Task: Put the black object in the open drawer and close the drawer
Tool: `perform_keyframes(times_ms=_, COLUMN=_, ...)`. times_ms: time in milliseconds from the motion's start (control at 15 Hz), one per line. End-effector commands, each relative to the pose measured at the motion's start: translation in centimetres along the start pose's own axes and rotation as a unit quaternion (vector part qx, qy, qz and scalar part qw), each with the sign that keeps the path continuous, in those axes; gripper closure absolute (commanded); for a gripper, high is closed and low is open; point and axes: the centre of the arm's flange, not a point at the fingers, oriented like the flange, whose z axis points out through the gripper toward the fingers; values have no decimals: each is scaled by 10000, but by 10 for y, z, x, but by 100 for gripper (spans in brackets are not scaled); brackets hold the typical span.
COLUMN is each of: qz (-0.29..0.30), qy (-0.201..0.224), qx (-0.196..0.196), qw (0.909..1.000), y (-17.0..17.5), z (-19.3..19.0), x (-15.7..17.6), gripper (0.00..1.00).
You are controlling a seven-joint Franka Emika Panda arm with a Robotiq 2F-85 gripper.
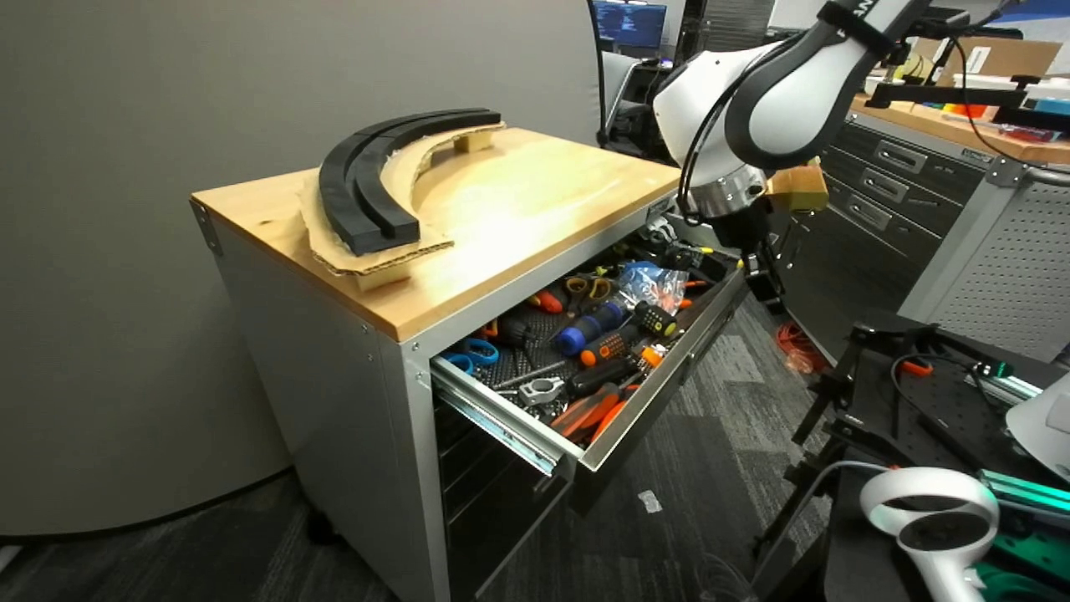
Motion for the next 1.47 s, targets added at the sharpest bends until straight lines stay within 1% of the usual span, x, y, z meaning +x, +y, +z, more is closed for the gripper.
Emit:
perform_keyframes(times_ms=0, qz=720, qy=223, qx=-542, qw=9957, y=-9, z=9, x=21, gripper=84)
perform_keyframes(times_ms=133, qz=1151, qy=558, qx=-609, qw=9899, y=-20, z=12, x=32, gripper=99)
perform_keyframes(times_ms=200, qz=1357, qy=647, qx=-616, qw=9867, y=-25, z=12, x=35, gripper=100)
perform_keyframes(times_ms=400, qz=1974, qy=1083, qx=-398, qw=9735, y=-35, z=4, x=54, gripper=100)
perform_keyframes(times_ms=667, qz=2654, qy=1672, qx=-92, qw=9495, y=-35, z=-15, x=74, gripper=100)
perform_keyframes(times_ms=867, qz=3093, qy=2083, qx=101, qw=9278, y=-24, z=-27, x=84, gripper=100)
perform_keyframes(times_ms=1067, qz=3508, qy=2479, qx=302, qw=9025, y=-15, z=-37, x=93, gripper=100)
perform_keyframes(times_ms=1267, qz=3897, qy=2844, qx=517, qw=8744, y=-8, z=-42, x=101, gripper=100)
perform_keyframes(times_ms=1400, qz=4074, qy=2992, qx=650, qw=8604, y=-7, z=-43, x=105, gripper=100)
